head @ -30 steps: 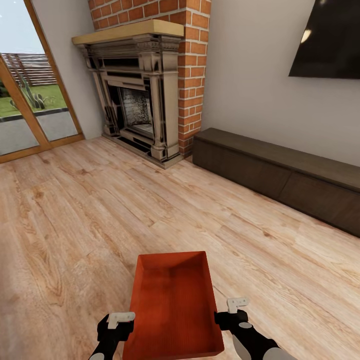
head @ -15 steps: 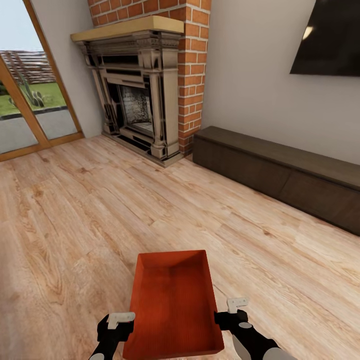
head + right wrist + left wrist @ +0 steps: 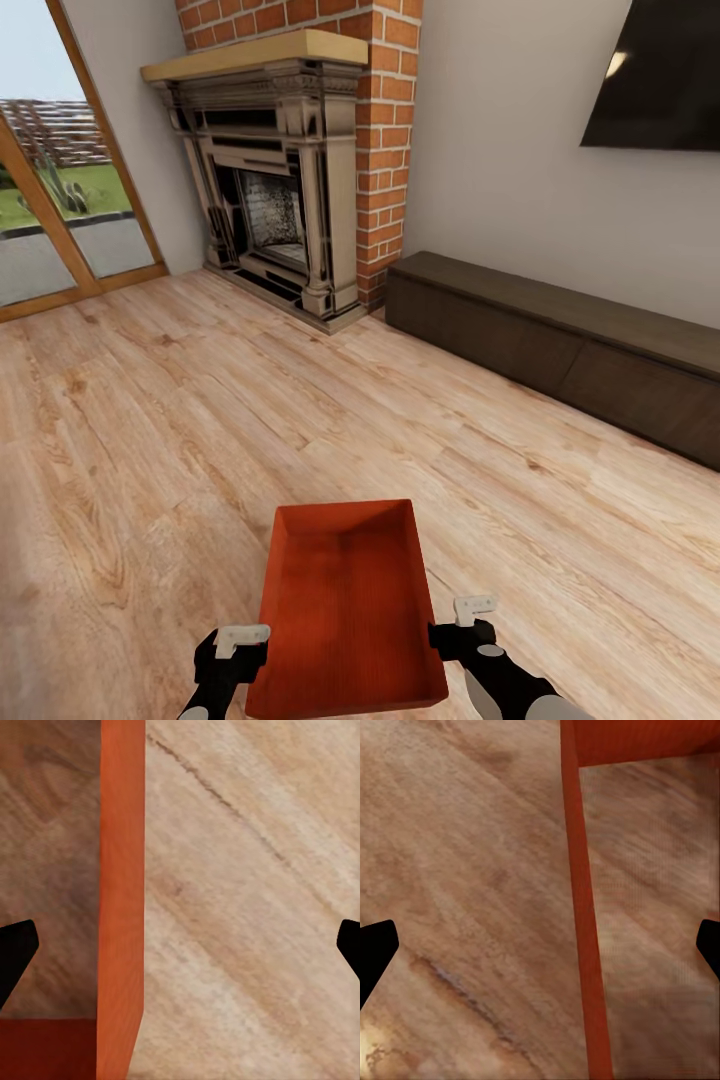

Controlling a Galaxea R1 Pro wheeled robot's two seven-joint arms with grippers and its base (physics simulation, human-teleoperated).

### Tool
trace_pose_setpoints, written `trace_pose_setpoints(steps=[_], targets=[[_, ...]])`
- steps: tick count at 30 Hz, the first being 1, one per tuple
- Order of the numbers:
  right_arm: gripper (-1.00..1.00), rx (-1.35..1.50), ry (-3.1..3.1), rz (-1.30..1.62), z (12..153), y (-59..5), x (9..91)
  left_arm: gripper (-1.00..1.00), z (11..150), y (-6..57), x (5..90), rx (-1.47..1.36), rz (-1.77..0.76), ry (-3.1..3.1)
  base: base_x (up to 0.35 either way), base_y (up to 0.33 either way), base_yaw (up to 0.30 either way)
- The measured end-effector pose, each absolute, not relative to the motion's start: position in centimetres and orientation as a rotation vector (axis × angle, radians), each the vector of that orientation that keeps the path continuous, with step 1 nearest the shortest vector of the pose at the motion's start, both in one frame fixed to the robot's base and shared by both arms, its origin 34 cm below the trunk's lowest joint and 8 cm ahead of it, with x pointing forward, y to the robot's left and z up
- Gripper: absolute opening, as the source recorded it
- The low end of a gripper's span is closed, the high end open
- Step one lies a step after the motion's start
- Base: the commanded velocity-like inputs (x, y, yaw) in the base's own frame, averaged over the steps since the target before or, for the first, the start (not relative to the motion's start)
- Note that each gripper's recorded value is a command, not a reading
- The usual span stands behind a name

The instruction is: Move the two storage containers from the living room to the garage. In the garage, place one container on the floor and stack the other container on top of it (either order is fine).

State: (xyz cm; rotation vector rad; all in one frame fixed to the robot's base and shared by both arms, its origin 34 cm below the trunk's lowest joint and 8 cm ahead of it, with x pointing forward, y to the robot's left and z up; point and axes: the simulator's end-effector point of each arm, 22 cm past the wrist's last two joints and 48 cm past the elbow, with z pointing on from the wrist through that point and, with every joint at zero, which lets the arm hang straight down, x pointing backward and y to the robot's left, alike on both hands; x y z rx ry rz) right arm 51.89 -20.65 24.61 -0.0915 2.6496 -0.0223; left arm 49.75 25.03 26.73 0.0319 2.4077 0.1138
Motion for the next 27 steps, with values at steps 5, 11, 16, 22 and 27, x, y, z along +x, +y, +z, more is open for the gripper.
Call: trace_pose_setpoints(steps=[5,11,16,22,27], targets=[[1.00,-0.092,2.654,-0.021,24.44,-20.57,51.75,1.00,26.56,25.03,49.60,0.032,0.114,2.412,0.000,0.000,0.000],[1.00,-0.092,2.658,-0.020,24.27,-20.53,51.60,1.00,26.43,25.04,49.52,0.032,0.114,2.414,0.000,0.000,0.000],[1.00,-0.092,2.658,-0.020,24.25,-20.53,51.60,1.00,26.42,25.04,49.52,0.032,0.114,2.414,0.000,0.000,0.000],[1.00,-0.092,2.661,-0.020,24.10,-20.52,51.47,1.00,26.28,25.04,49.40,0.032,0.114,2.418,0.000,0.000,0.000],[1.00,-0.092,2.663,-0.020,24.02,-20.52,51.41,1.00,26.22,25.03,49.35,0.034,0.114,2.419,0.000,0.000,0.000]])
